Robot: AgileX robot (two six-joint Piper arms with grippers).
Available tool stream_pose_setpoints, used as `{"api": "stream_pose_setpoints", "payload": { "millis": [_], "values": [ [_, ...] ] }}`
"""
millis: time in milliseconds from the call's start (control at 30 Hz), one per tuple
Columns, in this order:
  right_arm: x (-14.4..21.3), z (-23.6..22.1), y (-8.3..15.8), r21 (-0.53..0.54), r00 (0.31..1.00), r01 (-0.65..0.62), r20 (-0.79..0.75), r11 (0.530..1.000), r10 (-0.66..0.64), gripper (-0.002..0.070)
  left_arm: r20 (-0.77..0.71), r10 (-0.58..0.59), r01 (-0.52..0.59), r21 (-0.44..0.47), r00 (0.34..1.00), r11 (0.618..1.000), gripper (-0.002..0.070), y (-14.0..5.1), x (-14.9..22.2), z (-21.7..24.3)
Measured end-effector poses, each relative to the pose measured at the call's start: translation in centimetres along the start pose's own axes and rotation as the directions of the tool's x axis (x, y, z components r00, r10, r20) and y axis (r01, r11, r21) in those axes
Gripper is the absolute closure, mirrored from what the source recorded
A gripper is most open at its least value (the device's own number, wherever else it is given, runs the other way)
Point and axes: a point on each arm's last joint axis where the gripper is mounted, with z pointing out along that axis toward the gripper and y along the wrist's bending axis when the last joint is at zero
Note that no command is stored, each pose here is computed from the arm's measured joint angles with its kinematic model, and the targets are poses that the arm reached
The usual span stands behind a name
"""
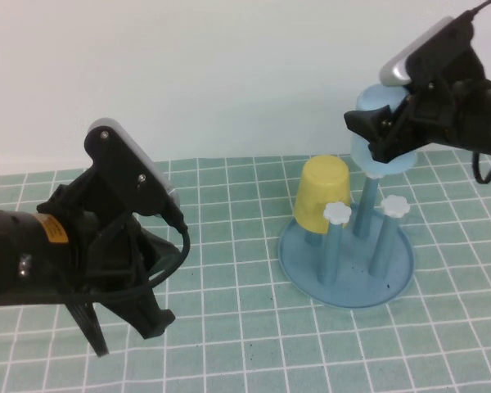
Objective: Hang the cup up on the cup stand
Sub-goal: Place the cup on the cup holder
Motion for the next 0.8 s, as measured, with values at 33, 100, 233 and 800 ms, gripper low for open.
{"api": "stream_pose_setpoints", "payload": {
  "millis": [33,100,233,800],
  "values": [
    [0.0,0.5,-0.1,-0.001,1.0,0.001,-0.001,1.0,-0.001,0.0156,-0.007,0.0,0.0,0.004,1.0,1.0,0.0675,0.0,0.1,0.0],
    [0.2,1.3,-0.3,-0.002,1.0,-0.001,-0.006,1.0,0.001,0.0156,-0.017,0.0,0.0,0.011,1.0,1.0,0.0675,-0.1,0.2,0.0],
    [1.2,2.5,-0.4,-0.011,0.999,-0.01,-0.032,1.0,0.009,0.0155,-0.025,0.0,0.0,0.016,1.0,1.0,0.0675,-0.1,0.2,0.0],
    [2.0,2.9,-0.8,0.035,0.996,-0.039,-0.074,0.999,0.042,0.0049,-0.039,-0.007,0.008,0.028,0.999,1.0,0.0675,-0.3,0.4,0.0]
  ]
}}
